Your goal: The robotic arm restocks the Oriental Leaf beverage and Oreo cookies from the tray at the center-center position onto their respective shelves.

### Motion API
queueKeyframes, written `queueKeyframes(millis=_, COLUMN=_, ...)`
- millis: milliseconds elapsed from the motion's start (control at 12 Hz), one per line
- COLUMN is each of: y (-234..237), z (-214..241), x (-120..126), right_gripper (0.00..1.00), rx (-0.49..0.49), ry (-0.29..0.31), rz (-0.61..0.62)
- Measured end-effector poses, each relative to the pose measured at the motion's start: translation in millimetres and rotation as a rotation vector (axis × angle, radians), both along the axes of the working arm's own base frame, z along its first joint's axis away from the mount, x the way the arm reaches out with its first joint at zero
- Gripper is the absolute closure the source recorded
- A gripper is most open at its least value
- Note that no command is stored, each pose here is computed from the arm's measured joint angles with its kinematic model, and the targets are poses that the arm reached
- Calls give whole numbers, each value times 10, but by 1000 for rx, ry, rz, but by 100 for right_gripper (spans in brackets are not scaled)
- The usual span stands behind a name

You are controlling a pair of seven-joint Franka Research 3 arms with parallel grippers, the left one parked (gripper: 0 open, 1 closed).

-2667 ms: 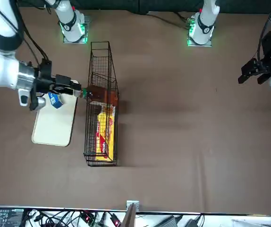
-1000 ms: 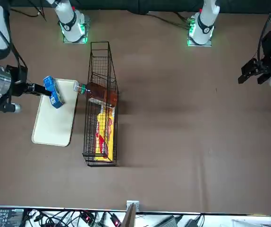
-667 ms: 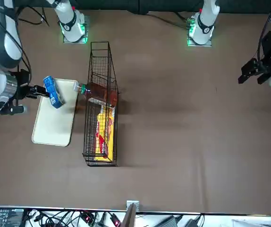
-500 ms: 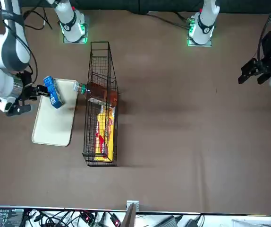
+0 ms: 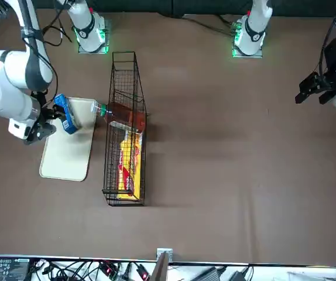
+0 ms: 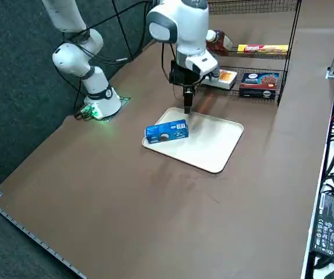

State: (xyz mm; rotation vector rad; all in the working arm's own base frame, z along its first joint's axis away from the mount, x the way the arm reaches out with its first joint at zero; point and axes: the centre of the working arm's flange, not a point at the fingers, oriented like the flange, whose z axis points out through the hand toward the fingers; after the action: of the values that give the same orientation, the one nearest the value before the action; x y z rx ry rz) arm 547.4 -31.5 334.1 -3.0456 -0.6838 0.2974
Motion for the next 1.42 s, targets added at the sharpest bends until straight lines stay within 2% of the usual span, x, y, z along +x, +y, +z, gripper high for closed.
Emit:
queueKeyframes(millis=500, y=13, z=-459, x=-306, right_gripper=0, rx=13, ry=3, rz=91)
queueKeyframes(millis=1000, y=-15, z=-679, x=-453, right_gripper=0, rx=25, ry=-29, rz=190)
queueKeyframes(millis=1417, y=-149, z=-806, x=-553, right_gripper=0, rx=31, ry=-33, rz=198)
